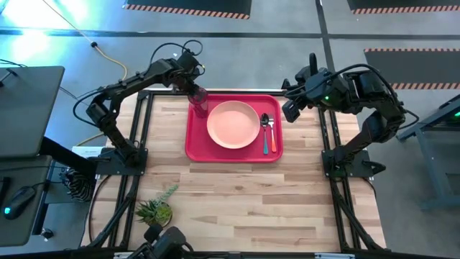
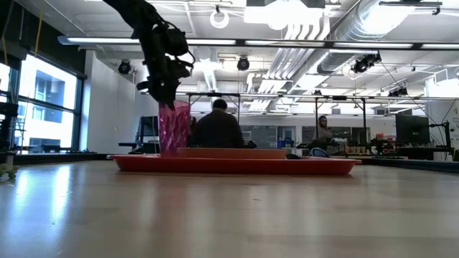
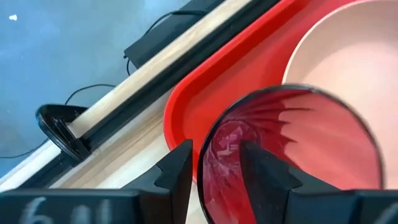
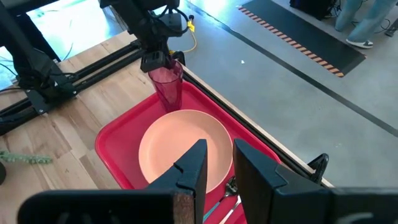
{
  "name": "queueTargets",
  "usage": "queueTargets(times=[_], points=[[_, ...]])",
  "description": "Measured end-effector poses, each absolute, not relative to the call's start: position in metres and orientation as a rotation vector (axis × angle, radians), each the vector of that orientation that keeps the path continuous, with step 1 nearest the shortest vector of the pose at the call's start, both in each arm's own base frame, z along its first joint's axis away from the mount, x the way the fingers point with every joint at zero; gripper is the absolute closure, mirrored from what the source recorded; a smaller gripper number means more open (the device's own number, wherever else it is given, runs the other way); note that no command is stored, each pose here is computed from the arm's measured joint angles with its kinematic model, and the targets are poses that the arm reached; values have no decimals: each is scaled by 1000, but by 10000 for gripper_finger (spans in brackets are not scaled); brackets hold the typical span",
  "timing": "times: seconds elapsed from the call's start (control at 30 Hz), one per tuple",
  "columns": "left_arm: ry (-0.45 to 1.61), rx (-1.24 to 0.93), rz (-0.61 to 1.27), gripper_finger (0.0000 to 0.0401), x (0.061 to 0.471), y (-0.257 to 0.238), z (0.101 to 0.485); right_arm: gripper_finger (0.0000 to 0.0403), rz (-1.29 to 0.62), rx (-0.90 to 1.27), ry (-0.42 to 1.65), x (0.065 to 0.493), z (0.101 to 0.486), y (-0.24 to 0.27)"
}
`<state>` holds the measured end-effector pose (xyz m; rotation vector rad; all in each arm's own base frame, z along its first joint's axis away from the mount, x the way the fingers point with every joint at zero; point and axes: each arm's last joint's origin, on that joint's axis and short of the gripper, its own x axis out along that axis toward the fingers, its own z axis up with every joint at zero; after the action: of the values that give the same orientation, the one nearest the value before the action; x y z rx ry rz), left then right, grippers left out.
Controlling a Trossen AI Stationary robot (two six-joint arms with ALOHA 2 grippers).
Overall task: Pick and place plate/cup/fork/spoon on tray
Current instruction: Return to Home Position
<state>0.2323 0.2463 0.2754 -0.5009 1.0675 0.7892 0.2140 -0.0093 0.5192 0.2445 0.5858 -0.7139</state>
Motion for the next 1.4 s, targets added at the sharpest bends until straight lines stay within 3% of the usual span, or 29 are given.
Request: queueTargets(times=[0.3, 0.63, 0.93, 1.13, 1.4], points=[[1051, -459, 774, 274, 233, 247, 312, 334, -714, 244, 586, 214, 519, -9], [956, -379, 757, 274, 227, 239, 385, 334, -729, 241, 588, 214, 519, -13], [736, -383, 465, 274, 212, 183, 439, 334, -712, 197, 649, 212, 518, -33], [550, -333, 345, 274, 192, 120, 438, 334, -705, 172, 699, 218, 510, -44], [303, -376, 194, 274, 152, 57, 390, 334, -623, 185, 829, 243, 478, -55]])
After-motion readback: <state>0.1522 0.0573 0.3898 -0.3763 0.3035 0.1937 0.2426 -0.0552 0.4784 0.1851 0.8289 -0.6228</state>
